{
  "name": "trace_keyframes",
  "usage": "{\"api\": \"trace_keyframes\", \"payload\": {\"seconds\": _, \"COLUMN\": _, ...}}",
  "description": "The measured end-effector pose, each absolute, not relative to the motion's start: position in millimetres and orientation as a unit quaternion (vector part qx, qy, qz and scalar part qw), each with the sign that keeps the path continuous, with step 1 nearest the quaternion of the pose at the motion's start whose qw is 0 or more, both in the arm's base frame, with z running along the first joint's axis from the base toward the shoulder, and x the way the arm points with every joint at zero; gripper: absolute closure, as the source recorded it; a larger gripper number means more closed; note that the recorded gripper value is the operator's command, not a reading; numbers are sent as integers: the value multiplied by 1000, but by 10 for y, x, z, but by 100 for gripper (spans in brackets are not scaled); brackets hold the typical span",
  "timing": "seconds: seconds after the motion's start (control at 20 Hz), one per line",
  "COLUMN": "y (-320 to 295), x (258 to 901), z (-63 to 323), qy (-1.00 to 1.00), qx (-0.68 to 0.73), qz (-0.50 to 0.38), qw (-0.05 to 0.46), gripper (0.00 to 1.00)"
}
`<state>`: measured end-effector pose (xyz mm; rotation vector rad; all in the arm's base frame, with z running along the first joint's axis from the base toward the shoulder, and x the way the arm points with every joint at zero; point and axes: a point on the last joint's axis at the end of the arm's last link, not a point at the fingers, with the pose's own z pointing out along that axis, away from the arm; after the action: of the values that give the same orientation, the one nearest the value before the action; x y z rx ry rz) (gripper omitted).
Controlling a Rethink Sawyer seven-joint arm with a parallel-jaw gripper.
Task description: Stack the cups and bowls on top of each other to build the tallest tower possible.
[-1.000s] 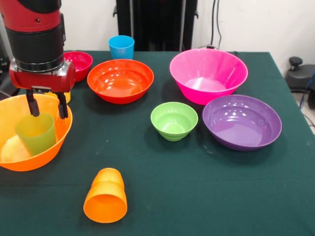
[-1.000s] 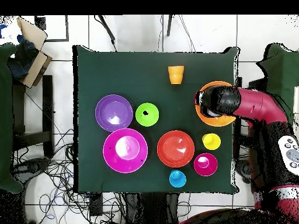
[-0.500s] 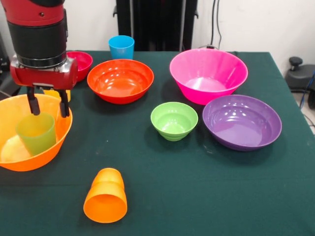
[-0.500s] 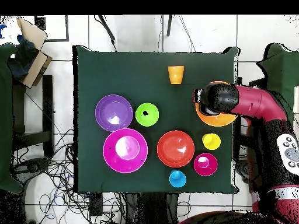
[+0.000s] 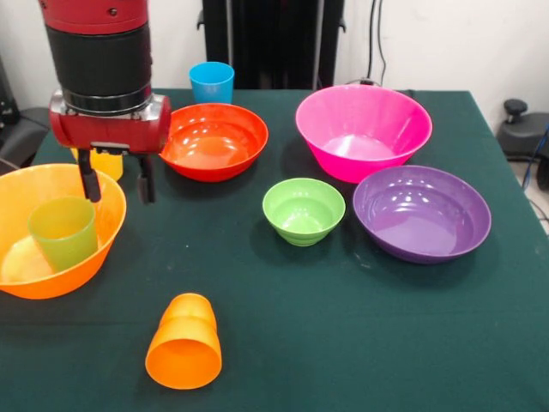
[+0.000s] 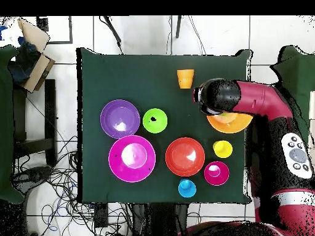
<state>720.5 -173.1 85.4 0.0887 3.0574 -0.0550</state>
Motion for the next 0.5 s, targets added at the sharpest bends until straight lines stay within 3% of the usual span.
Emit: {"api": "trace_keyframes", "payload": {"seconds": 0.5, "y": -1648, "x": 7228, "z": 831, "qy": 999, "qx": 23, "qz": -18, "qw": 40, "gripper": 0}}
